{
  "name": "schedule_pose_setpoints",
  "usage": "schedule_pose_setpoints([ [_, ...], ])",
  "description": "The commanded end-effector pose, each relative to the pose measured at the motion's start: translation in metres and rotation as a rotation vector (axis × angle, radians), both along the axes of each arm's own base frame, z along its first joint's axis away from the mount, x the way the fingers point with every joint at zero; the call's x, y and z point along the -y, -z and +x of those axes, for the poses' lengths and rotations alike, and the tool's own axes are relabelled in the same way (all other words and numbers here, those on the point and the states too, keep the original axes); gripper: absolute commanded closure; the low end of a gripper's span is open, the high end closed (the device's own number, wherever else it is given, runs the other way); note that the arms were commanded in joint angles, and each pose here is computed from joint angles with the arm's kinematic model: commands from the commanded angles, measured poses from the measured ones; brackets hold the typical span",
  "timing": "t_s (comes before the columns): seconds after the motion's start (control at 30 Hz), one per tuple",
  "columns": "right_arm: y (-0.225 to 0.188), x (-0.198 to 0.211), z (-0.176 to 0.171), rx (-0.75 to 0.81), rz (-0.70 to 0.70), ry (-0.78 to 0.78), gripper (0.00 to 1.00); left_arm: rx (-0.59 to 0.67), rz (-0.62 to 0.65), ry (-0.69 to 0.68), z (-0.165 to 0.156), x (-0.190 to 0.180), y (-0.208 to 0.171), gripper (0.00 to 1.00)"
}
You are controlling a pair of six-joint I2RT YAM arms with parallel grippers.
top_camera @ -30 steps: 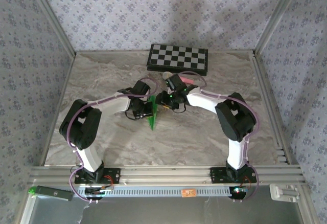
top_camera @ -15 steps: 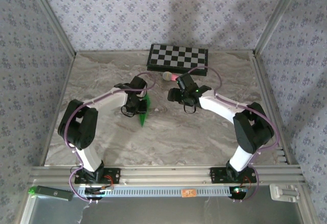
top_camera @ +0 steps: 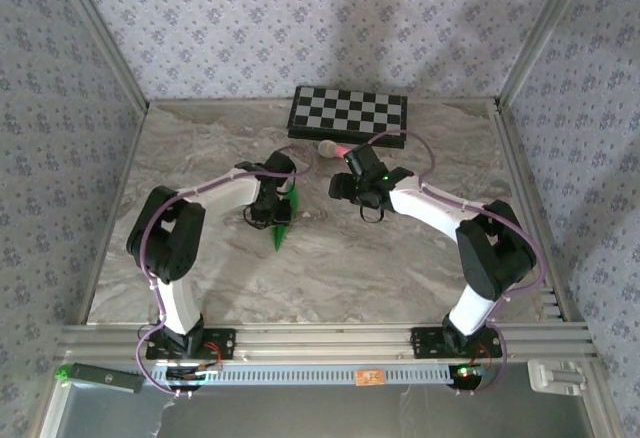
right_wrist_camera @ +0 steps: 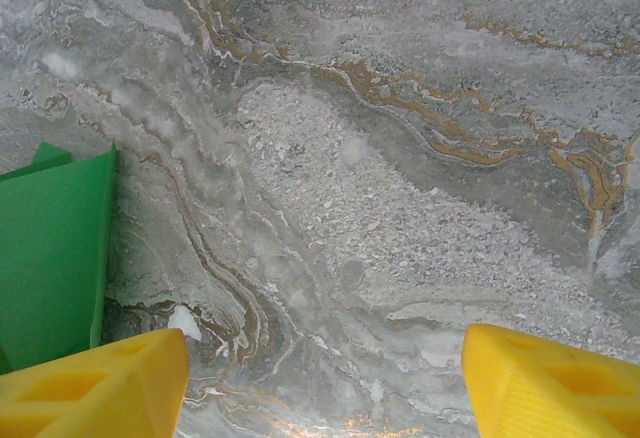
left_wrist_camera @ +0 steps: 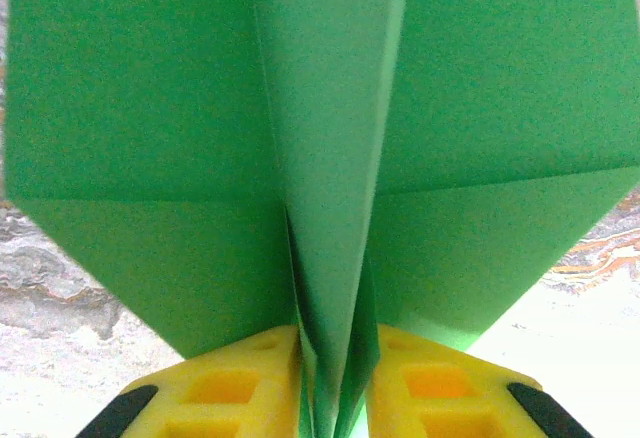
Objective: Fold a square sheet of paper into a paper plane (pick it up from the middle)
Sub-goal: Move the paper plane to the center of the table.
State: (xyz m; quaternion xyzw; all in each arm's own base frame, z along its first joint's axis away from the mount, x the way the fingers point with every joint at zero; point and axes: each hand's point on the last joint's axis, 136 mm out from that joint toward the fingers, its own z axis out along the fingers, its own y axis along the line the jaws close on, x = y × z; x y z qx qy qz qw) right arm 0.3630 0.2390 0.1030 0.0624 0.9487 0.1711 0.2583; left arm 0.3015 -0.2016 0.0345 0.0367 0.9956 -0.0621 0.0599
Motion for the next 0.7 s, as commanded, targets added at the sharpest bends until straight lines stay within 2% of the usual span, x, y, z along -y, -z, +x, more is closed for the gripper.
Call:
schedule_pose_setpoints([
  [0.0,0.003,0.002,0.001,-0.015,-0.008,0.008,0.26,-0.01,0.029,0.015,0.001,0.0,0.001,0.77],
  [0.37,0.004,0.001,0.001,-0.023,0.0,0.007,0.26,0.008,0.045,-0.007,0.007,0.001,0.0,0.83],
  [0.67,-0.006,0.018,0.002,0.041,0.001,0.057,0.26,0.111,0.051,-0.005,0.037,0.008,-0.025,0.88],
])
